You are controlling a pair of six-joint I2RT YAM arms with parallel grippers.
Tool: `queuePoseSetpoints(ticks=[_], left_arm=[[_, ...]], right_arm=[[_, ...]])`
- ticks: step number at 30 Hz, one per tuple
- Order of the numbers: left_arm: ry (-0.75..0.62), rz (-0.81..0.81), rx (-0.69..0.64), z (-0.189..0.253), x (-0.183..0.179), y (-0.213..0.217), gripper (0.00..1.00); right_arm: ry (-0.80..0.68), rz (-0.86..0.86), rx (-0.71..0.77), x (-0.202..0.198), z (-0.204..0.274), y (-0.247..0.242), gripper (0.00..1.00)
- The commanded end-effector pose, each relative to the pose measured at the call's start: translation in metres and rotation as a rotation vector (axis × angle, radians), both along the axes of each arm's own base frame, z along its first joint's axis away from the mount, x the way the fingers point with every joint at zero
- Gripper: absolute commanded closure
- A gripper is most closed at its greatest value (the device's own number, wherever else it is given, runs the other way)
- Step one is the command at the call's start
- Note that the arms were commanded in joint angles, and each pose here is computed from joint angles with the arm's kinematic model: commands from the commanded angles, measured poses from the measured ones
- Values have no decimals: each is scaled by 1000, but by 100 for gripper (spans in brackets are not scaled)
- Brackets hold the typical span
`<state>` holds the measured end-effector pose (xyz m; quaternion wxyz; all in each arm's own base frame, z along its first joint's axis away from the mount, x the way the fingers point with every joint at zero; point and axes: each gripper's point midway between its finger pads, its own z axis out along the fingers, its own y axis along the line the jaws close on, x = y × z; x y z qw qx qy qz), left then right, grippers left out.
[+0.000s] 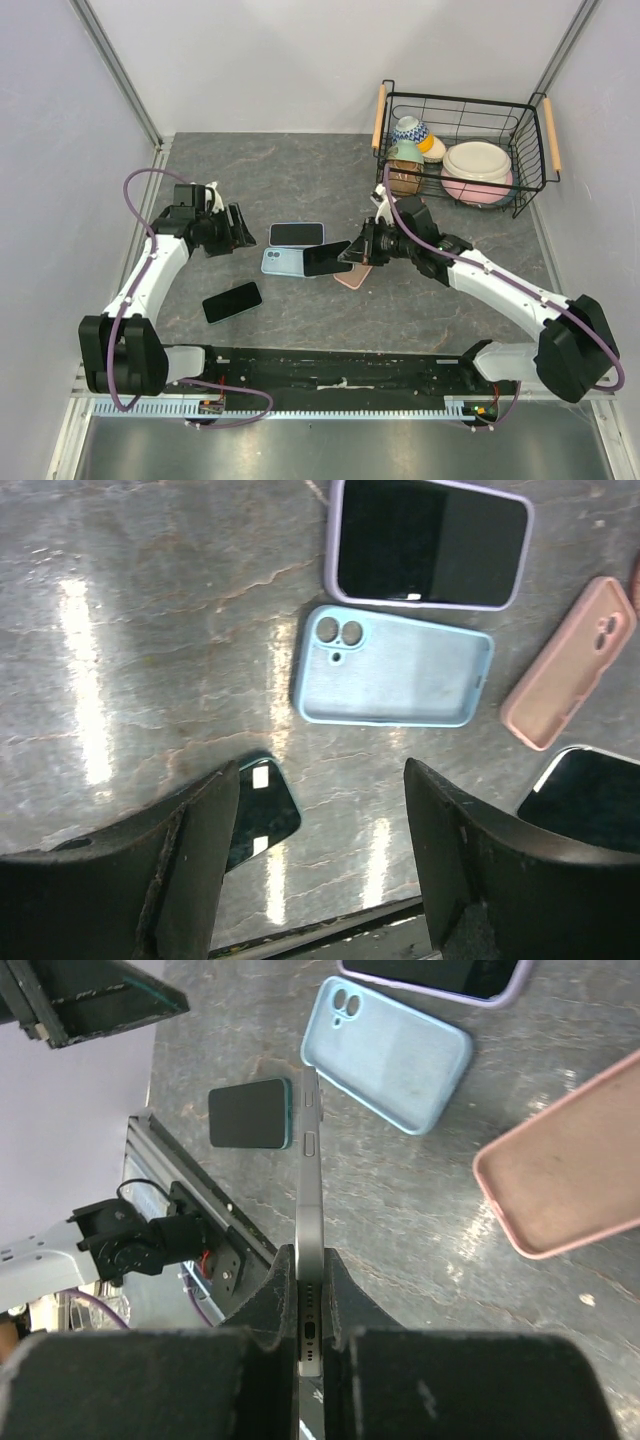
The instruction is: Put the phone into the phone case
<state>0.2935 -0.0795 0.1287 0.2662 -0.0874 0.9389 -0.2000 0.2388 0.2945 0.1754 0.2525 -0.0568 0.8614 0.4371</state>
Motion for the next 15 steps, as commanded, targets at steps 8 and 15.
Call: queuePoseSetpoints(ticks=[8,15], left_arm=[[-81,-189,262,5,0,-17,28],[-78,-280,200,10,4,-51,29]], right_arm=[[-37,-56,3,14,9,-20,100],[-20,-21,-5,21,4,-11,100]])
